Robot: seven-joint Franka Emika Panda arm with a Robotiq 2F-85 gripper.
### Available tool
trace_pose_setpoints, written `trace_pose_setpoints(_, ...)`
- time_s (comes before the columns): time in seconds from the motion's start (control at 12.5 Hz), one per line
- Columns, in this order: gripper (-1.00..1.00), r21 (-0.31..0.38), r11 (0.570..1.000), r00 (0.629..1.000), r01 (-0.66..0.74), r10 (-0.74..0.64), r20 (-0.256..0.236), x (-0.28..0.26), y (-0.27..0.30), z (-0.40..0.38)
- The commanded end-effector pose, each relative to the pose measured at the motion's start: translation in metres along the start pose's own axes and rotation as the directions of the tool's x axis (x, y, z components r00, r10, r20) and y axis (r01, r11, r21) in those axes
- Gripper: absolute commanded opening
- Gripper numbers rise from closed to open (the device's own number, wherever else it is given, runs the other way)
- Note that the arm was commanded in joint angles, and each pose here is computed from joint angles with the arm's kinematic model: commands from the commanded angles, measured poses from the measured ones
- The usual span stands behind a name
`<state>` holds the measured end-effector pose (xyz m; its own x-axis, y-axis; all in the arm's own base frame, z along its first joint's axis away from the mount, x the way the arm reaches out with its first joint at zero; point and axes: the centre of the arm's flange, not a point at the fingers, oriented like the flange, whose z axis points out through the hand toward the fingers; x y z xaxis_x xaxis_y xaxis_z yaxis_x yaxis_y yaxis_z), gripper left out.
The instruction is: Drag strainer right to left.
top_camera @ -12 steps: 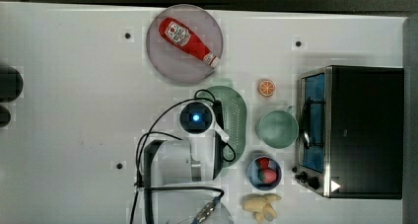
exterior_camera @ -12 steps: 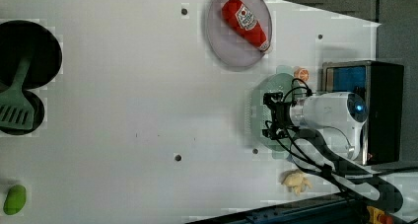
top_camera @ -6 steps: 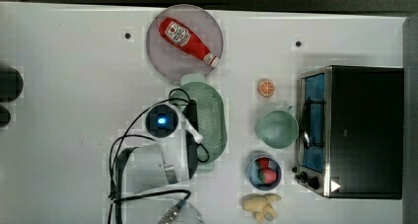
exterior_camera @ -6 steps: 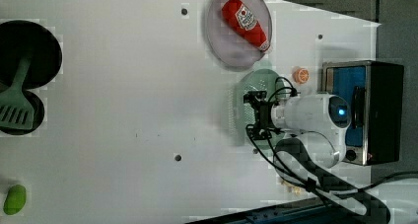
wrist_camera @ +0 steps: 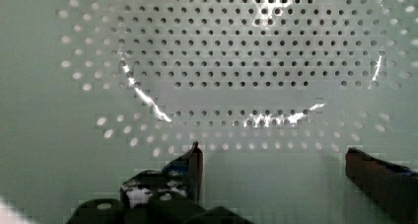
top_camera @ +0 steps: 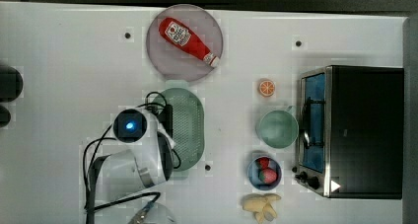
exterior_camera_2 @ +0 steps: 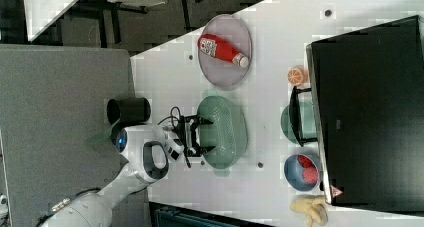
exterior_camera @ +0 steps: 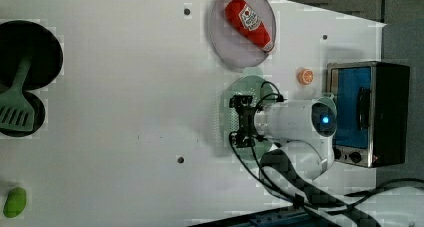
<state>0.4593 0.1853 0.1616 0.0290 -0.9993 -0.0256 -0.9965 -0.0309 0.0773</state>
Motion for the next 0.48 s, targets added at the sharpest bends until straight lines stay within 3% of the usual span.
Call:
trace_pose_setpoints(0.08,1.00,0.010,1.000,1.000,-0.018,0.018,0.004,-0.045,0.002,0.002)
trace_pose_setpoints(0.48,1.00,0.010,0.999,0.998,-0.032,0.031,0.059,-0.098,-0.004,0.007)
